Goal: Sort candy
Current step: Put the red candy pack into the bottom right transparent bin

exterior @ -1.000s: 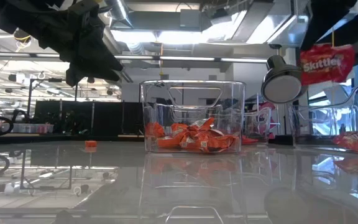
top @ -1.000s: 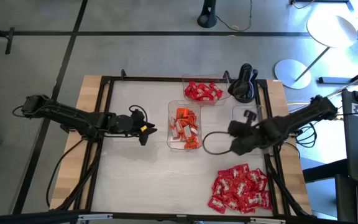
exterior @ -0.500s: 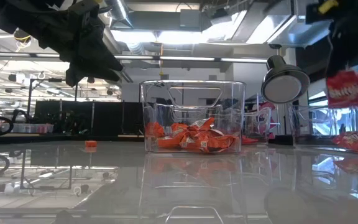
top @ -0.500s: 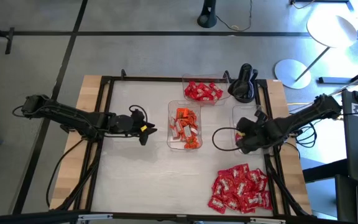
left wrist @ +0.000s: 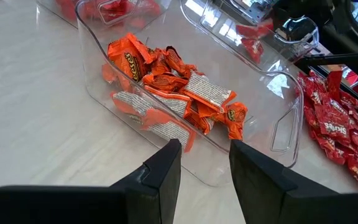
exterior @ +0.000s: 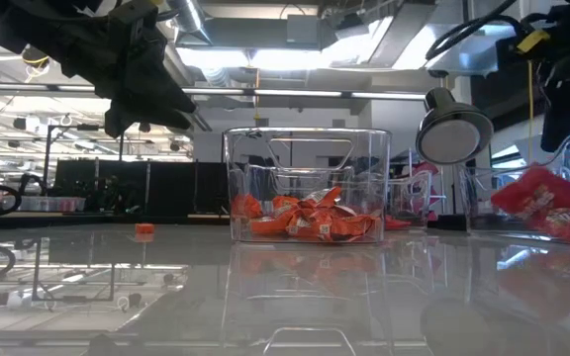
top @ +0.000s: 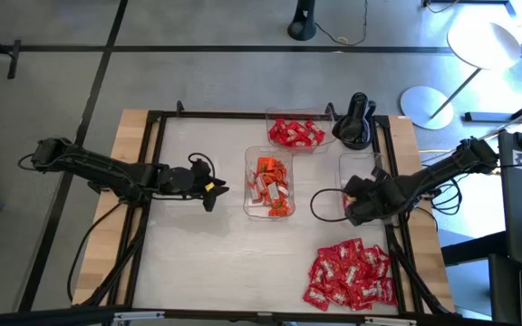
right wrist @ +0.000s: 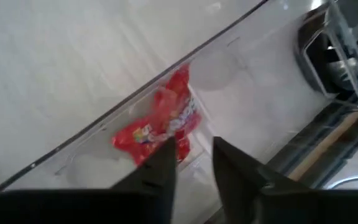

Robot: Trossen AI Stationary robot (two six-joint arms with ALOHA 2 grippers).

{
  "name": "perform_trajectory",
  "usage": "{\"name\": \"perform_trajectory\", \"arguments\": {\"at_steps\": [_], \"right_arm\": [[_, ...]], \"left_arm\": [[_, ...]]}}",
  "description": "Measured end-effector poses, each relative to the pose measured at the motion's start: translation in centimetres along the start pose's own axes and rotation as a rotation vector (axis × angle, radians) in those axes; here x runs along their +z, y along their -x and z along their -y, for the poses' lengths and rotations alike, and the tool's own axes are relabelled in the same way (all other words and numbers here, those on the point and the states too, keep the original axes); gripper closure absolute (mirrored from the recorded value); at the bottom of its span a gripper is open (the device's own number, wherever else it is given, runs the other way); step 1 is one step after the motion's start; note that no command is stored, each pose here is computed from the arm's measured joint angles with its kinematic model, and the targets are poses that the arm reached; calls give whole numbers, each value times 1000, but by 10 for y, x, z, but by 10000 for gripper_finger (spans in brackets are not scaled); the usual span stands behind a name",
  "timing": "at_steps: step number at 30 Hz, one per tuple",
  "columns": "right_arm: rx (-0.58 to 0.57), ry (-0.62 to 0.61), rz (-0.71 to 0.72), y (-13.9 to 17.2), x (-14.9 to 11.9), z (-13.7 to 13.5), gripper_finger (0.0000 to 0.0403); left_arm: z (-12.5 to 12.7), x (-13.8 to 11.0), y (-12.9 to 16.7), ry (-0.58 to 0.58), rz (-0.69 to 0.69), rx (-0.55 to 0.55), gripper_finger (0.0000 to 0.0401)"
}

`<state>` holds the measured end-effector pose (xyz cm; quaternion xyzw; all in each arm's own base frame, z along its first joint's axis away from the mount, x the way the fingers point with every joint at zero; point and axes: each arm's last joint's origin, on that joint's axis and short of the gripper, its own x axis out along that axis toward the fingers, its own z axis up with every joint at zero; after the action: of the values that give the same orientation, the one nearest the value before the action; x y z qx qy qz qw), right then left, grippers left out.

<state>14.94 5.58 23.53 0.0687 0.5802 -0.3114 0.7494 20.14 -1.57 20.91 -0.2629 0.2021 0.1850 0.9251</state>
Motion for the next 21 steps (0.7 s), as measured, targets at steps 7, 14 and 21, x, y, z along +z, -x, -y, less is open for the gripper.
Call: {"name": "perform_trajectory", "arguments": {"at_steps": [7, 14, 21], "right_arm": [[118, -20, -60, 19, 8, -2, 172], [586, 98, 242, 68, 36, -38, 118], [705, 388, 301, 58, 20, -83, 128]], "left_arm": [[0, 0, 0, 0, 0, 0, 274], [0, 1, 0, 2, 13, 5, 274], [1, 3, 0, -16, 31, -4, 274]]}}
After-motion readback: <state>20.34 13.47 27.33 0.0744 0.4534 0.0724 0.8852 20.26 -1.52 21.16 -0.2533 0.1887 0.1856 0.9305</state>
